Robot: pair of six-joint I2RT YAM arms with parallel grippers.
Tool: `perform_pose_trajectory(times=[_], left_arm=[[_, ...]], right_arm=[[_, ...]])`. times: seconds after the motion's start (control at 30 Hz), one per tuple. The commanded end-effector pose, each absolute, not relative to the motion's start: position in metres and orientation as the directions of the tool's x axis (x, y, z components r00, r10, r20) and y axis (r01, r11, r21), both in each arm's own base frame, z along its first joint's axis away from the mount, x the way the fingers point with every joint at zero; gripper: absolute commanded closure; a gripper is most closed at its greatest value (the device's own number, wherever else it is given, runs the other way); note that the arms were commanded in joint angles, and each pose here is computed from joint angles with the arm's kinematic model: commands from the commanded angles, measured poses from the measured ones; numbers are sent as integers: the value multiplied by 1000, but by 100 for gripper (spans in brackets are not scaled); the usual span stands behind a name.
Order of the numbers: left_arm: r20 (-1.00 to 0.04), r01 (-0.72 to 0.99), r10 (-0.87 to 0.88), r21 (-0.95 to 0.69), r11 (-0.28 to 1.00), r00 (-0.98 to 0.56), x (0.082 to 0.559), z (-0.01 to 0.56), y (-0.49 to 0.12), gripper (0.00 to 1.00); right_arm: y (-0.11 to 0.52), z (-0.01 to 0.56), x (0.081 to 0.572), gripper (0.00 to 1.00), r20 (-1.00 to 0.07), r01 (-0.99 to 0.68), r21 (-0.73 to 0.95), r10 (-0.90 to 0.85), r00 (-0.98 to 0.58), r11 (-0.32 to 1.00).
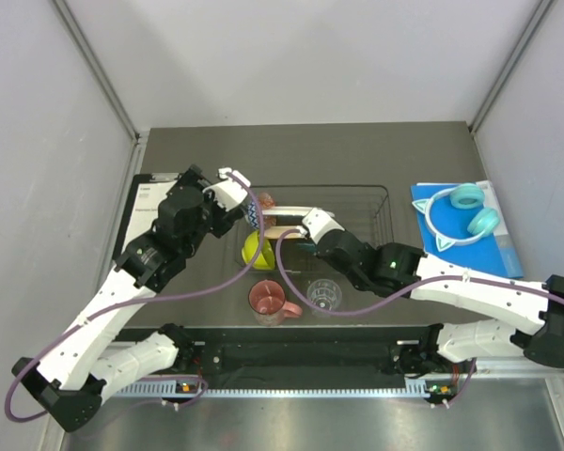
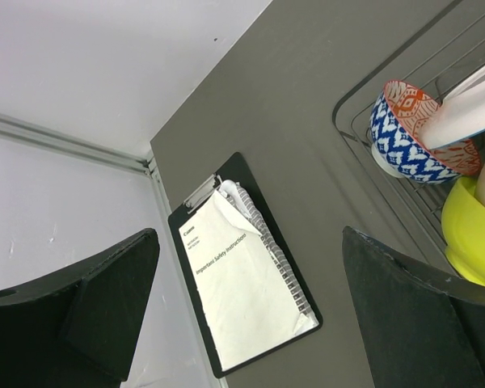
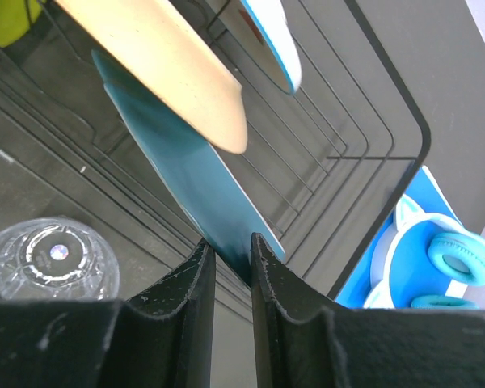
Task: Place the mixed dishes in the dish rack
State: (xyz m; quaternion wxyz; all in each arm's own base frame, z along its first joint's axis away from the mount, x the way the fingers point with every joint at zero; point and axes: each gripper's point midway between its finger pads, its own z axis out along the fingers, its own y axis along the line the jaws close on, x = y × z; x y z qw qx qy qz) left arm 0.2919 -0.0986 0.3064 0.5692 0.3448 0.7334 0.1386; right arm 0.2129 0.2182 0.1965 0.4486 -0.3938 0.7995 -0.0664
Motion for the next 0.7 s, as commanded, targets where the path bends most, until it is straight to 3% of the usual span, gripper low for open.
perform_pose_trajectory(times=[0.0,0.3,0.5,0.67], left_arm=[[-770,302,632,583,754,-90,295,312,-96,1],[-747,366,624,528,766,-230,294,254,-96,1],[-744,304,556,468,830,-371,317,218,-58,1],[-630,315,531,430,846,-567,331,155,-25,3]], right_arm=[[257,216,219,94,-767,-595,-333,-577,-281,732],[288,215,212,98,-750,-673,-343,-623,-224,655],[302,212,208,98,-739,-696,-357,-644,-198,623],[304,214,209,98,-736,-691,-369,-649,-190,621]])
